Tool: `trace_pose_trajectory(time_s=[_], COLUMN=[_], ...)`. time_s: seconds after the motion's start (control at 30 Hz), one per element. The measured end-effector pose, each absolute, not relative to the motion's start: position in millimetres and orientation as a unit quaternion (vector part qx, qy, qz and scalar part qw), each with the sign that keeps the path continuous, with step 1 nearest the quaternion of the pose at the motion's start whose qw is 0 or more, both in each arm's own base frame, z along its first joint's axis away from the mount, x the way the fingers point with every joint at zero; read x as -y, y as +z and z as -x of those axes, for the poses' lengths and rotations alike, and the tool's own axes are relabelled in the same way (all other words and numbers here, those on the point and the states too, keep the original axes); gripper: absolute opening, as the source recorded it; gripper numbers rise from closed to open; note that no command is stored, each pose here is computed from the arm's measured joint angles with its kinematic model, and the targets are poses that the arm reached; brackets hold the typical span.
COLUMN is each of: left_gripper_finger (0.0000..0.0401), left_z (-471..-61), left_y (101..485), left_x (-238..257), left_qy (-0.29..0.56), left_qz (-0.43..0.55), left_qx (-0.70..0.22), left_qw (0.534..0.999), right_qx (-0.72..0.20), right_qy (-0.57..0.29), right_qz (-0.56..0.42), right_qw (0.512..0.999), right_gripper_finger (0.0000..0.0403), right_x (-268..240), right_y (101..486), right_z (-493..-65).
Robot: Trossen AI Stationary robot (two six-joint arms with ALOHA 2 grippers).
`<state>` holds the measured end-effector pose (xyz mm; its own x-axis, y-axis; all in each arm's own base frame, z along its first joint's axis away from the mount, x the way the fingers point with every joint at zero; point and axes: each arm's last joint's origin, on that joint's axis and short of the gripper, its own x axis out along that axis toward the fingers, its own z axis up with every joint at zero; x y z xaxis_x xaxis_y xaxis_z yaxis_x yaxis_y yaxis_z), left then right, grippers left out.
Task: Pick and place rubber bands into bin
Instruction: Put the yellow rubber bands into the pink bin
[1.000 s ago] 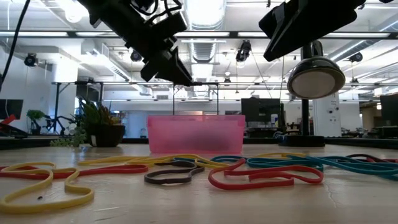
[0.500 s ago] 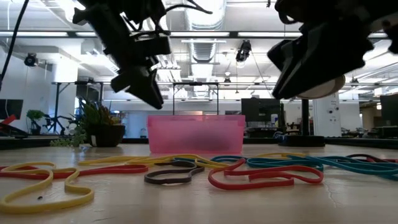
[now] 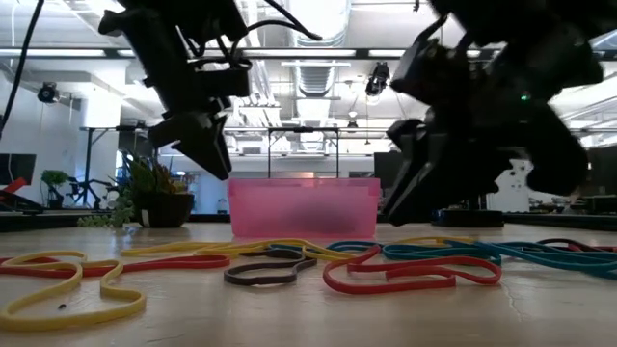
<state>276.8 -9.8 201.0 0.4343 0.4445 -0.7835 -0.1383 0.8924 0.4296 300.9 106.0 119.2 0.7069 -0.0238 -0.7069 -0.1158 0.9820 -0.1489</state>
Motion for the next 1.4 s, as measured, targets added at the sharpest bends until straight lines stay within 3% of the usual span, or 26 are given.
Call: trace_pose_trajectory(time_s=[0.4, 0.67, 1.2, 1.4], left_gripper_finger=[0.0116, 0.0116, 0.0116, 0.0116], left_z=[-252, -230, -204, -199], left_y=[206, 211, 233, 242], left_x=[9, 7, 25, 39], left_qy=[0.189, 0.204, 0.17, 0.133], left_qz=[-0.126, -0.093, -0.073, -0.087], left_qx=[-0.483, -0.458, -0.371, -0.337], left_qw=[0.846, 0.86, 0.91, 0.928], right_qx=[-0.401, -0.413, -0.435, -0.437], right_qy=[0.043, 0.036, 0.017, 0.02], right_qz=[0.024, 0.025, 0.03, 0.038], right_qw=[0.915, 0.91, 0.9, 0.899], right_gripper_finger=[0.0135, 0.0143, 0.0105, 0.0039], right_x=[-93, -91, -91, -91], right_y=[116, 115, 93, 94], right_z=[-306, -304, -312, -311])
